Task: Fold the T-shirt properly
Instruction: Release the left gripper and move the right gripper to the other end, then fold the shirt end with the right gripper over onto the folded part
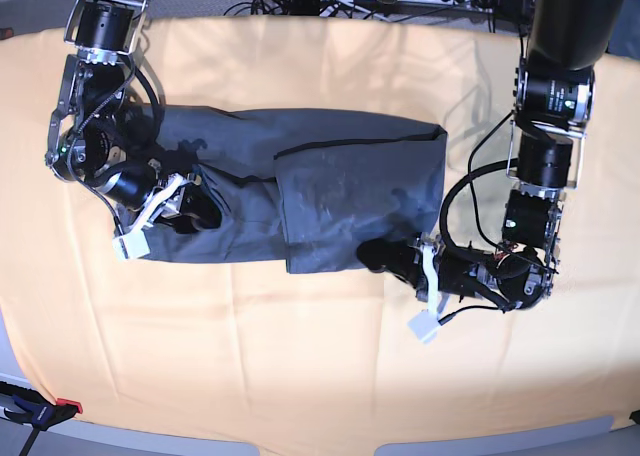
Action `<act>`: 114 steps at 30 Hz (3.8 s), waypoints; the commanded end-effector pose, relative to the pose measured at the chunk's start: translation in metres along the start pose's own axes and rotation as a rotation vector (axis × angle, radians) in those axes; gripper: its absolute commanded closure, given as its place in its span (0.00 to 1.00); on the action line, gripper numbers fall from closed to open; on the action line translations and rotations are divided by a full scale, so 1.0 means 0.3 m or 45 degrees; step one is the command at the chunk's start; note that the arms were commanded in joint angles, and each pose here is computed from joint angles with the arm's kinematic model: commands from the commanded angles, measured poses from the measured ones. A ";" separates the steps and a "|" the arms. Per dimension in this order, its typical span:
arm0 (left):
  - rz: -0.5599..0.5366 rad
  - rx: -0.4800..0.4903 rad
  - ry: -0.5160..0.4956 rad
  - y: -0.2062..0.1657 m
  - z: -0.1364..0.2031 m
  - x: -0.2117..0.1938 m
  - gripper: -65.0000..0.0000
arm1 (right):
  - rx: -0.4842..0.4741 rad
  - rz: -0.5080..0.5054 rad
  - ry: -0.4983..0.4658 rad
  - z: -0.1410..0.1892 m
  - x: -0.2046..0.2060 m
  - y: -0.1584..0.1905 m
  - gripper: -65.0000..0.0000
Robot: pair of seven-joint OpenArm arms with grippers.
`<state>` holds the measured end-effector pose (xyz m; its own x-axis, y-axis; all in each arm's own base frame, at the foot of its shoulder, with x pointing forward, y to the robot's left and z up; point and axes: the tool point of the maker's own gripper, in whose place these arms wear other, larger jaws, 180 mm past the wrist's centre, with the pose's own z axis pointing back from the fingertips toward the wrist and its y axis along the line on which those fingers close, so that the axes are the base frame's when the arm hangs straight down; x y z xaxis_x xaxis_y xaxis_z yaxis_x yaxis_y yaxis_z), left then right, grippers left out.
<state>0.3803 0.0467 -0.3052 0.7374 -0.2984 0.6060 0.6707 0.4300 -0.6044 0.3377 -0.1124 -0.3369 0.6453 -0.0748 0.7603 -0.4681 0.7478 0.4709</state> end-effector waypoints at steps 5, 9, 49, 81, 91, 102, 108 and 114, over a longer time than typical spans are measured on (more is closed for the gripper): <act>-0.018 0.119 0.133 0.055 -0.013 -0.095 1.00 | 0.005 0.234 -0.066 0.057 0.213 0.046 0.55; 0.035 0.112 0.201 0.063 -0.047 -0.216 1.00 | -0.198 0.383 0.012 0.146 0.239 -0.057 0.55; -0.148 0.288 0.197 0.065 0.082 -0.117 1.00 | -0.016 -0.160 0.055 0.125 -0.136 -0.041 1.00; 0.069 0.448 -0.087 0.178 0.413 -0.181 0.92 | 0.295 0.339 -0.186 0.214 0.182 0.386 1.00; 0.069 0.426 -0.107 0.169 0.410 -0.172 0.92 | 0.228 0.399 -0.016 -0.082 0.046 0.454 1.00; 0.075 0.422 -0.112 0.167 0.409 -0.171 0.92 | 0.377 0.465 0.024 -0.219 0.119 0.573 1.00; 0.073 0.409 -0.124 0.161 0.408 -0.165 0.92 | 0.466 0.483 -0.048 -0.257 0.154 0.693 0.87; 0.073 0.380 -0.151 0.148 0.405 -0.151 0.92 | 0.535 0.532 -0.067 -0.266 0.174 0.764 0.36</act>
<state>0.3573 0.1782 -0.3144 0.7765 -0.1852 0.6022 0.5445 0.6783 -0.4934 0.3091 0.1018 -0.2462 0.3727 0.1766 0.9110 -0.8658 0.4195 0.2729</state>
